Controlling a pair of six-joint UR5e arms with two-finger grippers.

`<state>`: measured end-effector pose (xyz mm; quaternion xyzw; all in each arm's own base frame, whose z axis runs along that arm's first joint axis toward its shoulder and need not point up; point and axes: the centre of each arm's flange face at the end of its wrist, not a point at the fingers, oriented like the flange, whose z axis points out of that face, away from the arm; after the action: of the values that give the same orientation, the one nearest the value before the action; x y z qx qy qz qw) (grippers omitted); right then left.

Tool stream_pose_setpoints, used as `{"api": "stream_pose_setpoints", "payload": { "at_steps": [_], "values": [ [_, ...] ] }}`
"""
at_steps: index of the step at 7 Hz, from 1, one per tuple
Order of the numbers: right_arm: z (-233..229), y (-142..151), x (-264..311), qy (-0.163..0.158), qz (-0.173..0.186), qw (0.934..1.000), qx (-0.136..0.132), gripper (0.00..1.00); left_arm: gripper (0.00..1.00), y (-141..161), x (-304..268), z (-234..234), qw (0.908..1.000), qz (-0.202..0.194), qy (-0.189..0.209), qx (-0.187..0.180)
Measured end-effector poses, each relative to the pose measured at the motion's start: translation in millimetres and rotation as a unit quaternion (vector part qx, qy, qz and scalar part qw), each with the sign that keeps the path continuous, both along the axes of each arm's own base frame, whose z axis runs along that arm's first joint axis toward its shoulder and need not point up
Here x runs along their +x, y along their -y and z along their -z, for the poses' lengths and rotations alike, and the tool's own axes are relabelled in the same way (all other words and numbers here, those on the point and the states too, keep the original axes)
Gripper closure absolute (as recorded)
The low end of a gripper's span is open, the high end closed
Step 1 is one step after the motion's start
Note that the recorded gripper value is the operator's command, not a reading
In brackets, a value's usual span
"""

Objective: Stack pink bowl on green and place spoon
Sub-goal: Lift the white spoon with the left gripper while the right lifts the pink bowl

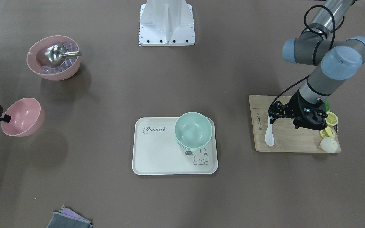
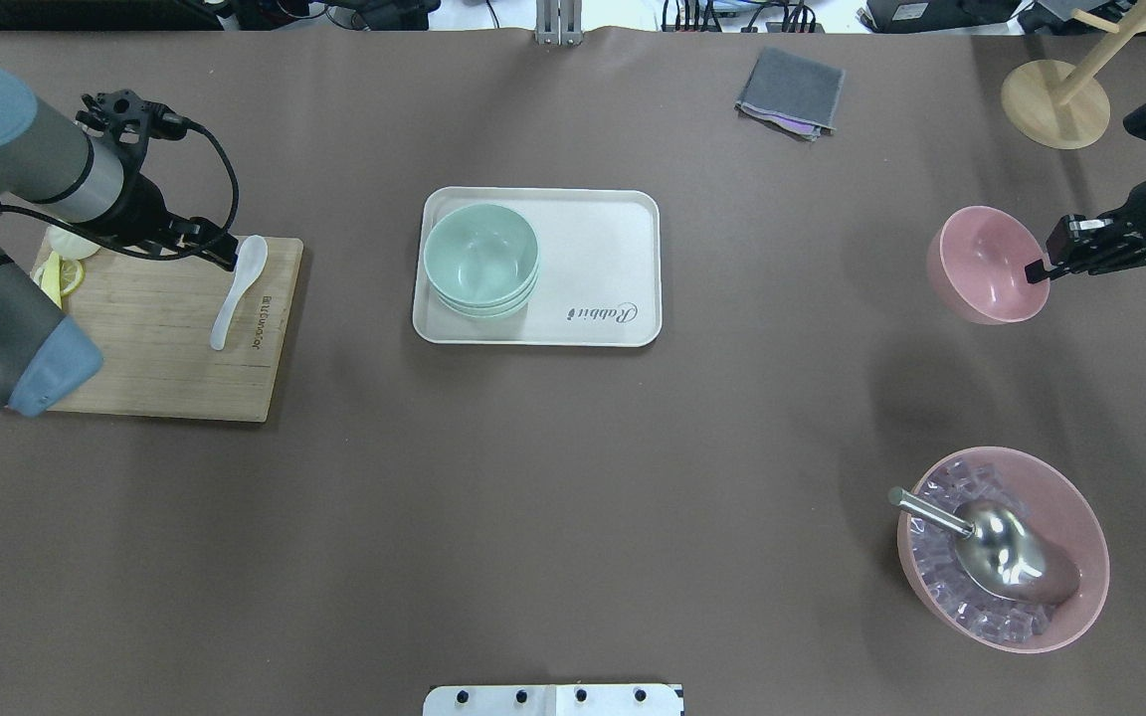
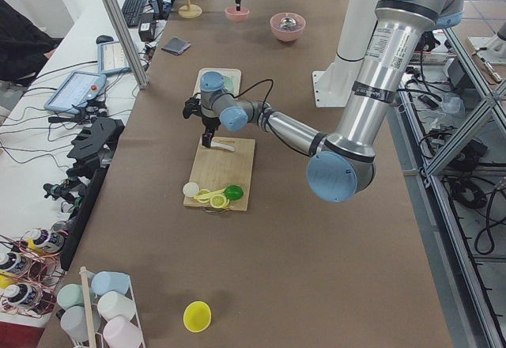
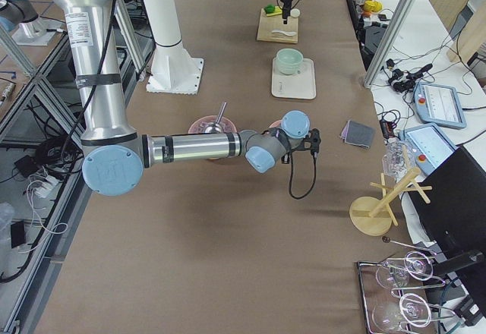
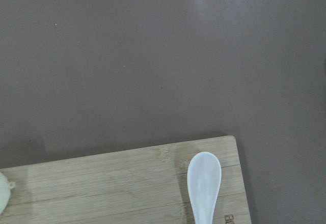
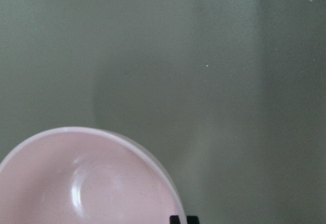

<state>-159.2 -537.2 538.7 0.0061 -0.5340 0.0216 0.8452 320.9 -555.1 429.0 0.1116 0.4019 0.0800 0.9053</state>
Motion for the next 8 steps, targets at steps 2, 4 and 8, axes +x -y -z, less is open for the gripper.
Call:
{"api": "stream_pose_setpoints", "payload": {
  "at_steps": [2,4,8],
  "values": [
    [14,9,-4,0.005,-0.009,0.9999,-0.007,1.00,0.20,-8,19,-14,0.9998,-0.015,0.009,-0.008],
    [27,17,-7,0.010,-0.017,0.9997,-0.014,1.00,0.22,-13,33,-20,0.9995,-0.025,0.013,-0.011],
    [36,21,-9,0.014,-0.021,0.9996,-0.015,1.00,0.83,-17,47,-23,0.9992,-0.033,0.018,-0.011]
  ]
}}
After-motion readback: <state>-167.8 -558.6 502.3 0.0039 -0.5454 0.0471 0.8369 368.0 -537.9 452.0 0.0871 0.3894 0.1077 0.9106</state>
